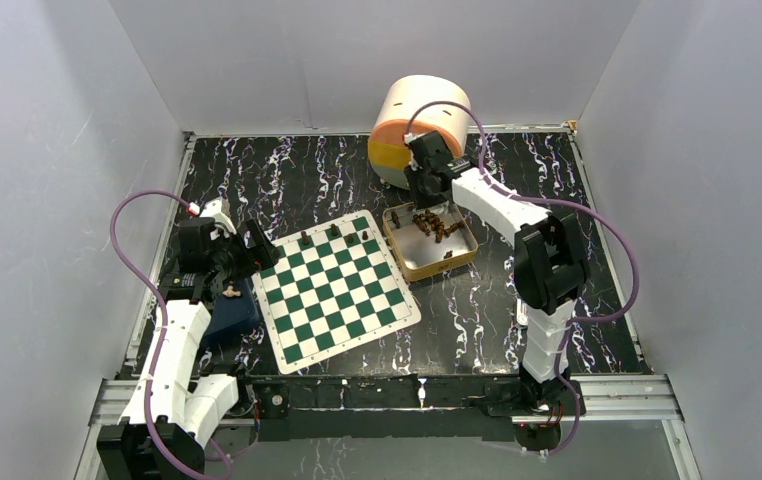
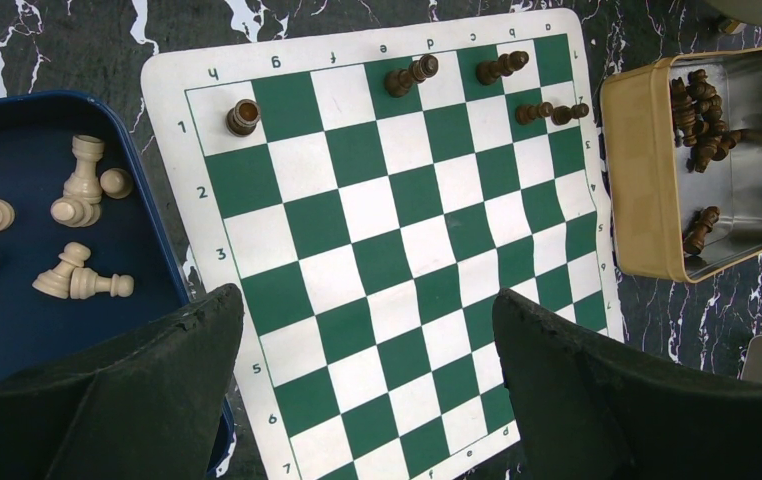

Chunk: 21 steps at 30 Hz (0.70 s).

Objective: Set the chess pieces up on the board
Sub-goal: Pick up the chess piece from the storage box.

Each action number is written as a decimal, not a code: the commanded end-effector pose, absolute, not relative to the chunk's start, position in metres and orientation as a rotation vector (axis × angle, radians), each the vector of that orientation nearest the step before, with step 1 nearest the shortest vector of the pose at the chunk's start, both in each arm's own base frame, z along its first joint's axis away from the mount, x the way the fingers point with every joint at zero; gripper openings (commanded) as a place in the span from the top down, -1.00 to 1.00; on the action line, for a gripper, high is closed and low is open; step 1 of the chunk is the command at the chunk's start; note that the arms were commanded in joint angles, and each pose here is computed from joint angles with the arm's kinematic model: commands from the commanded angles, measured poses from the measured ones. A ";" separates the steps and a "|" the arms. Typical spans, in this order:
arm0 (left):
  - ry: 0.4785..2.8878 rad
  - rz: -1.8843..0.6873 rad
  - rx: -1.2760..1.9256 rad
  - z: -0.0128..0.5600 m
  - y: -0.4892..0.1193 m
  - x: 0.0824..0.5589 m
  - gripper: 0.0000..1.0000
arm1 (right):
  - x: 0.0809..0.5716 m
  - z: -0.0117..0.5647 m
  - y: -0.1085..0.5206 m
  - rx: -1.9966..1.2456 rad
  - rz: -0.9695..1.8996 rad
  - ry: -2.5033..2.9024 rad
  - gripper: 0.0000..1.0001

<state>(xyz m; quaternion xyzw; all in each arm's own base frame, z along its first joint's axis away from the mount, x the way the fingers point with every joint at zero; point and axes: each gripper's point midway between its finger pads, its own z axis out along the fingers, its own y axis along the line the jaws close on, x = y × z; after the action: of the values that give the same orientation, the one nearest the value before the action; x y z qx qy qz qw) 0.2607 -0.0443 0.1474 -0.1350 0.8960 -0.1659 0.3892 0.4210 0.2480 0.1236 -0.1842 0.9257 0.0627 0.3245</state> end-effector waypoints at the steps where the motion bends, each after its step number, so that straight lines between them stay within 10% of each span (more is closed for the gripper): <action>1: 2.251 -0.419 -0.331 0.157 -0.044 0.263 -0.84 | 0.426 0.111 0.240 -0.494 0.206 2.411 0.23; 21: 2.254 -0.414 -0.334 0.156 -0.043 0.263 -0.84 | 0.422 0.054 0.236 -0.551 0.224 2.453 0.18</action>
<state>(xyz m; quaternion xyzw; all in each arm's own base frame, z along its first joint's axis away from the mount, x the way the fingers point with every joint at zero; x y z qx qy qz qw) 0.2607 -0.0443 0.1474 -0.1350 0.8960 -0.1659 0.3892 0.4146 0.2347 0.0547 -0.1965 0.9342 0.0840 0.2858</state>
